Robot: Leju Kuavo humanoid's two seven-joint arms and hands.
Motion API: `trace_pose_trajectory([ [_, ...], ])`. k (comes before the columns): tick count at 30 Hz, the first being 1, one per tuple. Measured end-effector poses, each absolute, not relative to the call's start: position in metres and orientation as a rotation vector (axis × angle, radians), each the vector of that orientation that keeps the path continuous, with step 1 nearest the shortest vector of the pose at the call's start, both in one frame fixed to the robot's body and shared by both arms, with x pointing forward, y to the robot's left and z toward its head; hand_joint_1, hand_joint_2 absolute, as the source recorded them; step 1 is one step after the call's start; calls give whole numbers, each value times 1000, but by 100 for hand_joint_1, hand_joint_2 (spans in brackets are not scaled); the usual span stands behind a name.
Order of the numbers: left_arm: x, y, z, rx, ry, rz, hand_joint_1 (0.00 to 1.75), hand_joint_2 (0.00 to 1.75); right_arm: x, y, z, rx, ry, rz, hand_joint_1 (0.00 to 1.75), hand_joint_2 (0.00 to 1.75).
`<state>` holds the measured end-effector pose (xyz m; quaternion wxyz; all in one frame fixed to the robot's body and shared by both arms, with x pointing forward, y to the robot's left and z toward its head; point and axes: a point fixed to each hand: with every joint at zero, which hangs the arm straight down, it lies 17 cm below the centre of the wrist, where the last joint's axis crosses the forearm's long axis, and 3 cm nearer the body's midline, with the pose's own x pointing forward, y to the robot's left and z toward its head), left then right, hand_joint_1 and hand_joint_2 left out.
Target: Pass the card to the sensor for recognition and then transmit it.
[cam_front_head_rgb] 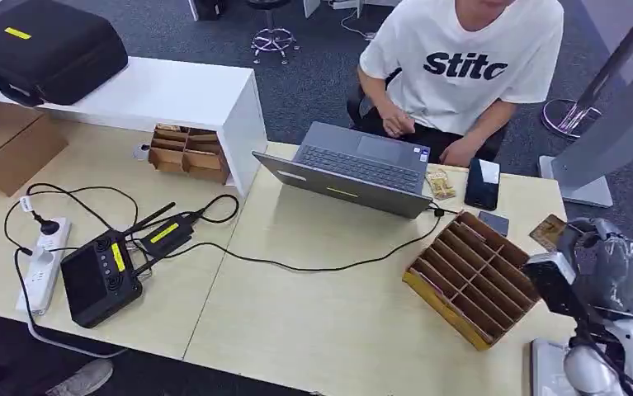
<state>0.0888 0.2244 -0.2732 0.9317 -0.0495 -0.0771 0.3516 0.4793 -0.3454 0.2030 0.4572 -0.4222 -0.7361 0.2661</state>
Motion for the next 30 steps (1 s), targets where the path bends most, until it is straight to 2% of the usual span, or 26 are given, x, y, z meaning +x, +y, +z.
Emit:
trace_pose_trajectory([
  [10,89,224,-273,-102,-158,721,0,175,473,-352,224,-1074,-1854,624,148,175],
  [13,89,224,-273,-102,-158,721,0,175,472,-356,225,-1082,-1851,615,152,175],
  [16,88,224,-273,-101,-157,721,0,175,470,-368,224,-1111,-1832,583,169,175],
  [23,88,225,-273,-101,-156,731,0,175,457,-415,212,-1142,-1769,498,171,175],
  [27,88,225,-273,-100,-156,732,0,175,454,-424,210,-1152,-1755,493,175,175],
  [30,88,225,-273,-101,-156,731,0,175,455,-424,210,-1151,-1753,505,171,175],
])
